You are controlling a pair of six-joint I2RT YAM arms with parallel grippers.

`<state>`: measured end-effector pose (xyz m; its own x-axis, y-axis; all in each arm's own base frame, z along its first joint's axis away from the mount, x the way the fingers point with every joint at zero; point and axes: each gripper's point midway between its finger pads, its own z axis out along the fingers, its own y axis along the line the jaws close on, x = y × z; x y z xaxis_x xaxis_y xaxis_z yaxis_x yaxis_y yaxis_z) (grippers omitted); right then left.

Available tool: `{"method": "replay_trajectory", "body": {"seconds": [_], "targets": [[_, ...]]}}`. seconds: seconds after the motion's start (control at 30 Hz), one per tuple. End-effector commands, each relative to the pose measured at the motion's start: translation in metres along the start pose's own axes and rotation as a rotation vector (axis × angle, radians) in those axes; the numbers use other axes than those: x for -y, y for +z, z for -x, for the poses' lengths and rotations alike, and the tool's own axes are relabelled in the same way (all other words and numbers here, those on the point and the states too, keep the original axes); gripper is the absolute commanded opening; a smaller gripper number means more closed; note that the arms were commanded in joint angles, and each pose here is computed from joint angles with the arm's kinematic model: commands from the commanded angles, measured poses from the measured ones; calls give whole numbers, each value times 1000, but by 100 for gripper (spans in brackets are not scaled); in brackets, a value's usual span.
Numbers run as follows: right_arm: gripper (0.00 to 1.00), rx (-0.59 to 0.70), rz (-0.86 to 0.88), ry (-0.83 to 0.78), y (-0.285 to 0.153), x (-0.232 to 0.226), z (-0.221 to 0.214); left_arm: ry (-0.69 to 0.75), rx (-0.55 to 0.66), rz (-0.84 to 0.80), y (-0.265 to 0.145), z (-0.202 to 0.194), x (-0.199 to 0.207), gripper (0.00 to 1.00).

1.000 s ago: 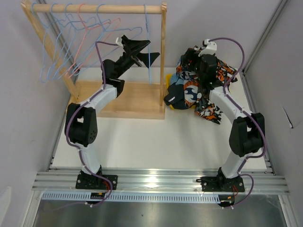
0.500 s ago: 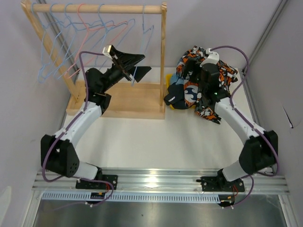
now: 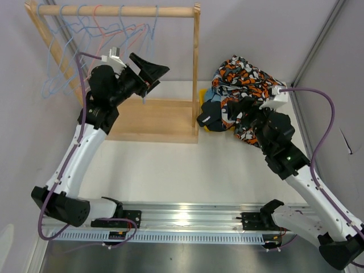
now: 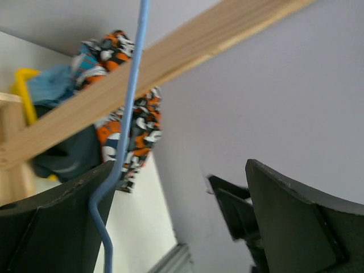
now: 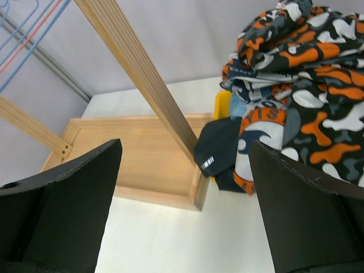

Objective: Remove the shorts from the hanger

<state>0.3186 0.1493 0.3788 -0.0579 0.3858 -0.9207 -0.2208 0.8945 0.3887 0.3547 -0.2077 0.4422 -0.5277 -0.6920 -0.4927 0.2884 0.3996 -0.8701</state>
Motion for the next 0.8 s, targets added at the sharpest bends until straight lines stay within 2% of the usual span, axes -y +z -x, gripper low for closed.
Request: {"method": "replay_trajectory", "body": {"seconds": [0.0, 0.17, 0.23, 0.5, 0.67, 0.77], "targets": [[99, -32, -43, -1, -17, 13, -10, 134, -17, 176, 12, 4, -43, 99], [100, -49, -50, 3, -33, 19, -14, 167, -29, 123, 41, 11, -39, 99], [99, -47, -51, 8, -39, 22, -14, 165, -45, 144, 51, 10, -49, 99], [100, -60, -51, 25, -61, 26, -15, 303, 55, 270, 23, 40, -40, 99], [99, -75, 193, 46, -89, -19, 6, 411, 107, 309, -17, 37, -29, 99], [99, -30, 357, 58, -108, -47, 30, 448, 133, 309, -37, 34, -29, 99]]}}
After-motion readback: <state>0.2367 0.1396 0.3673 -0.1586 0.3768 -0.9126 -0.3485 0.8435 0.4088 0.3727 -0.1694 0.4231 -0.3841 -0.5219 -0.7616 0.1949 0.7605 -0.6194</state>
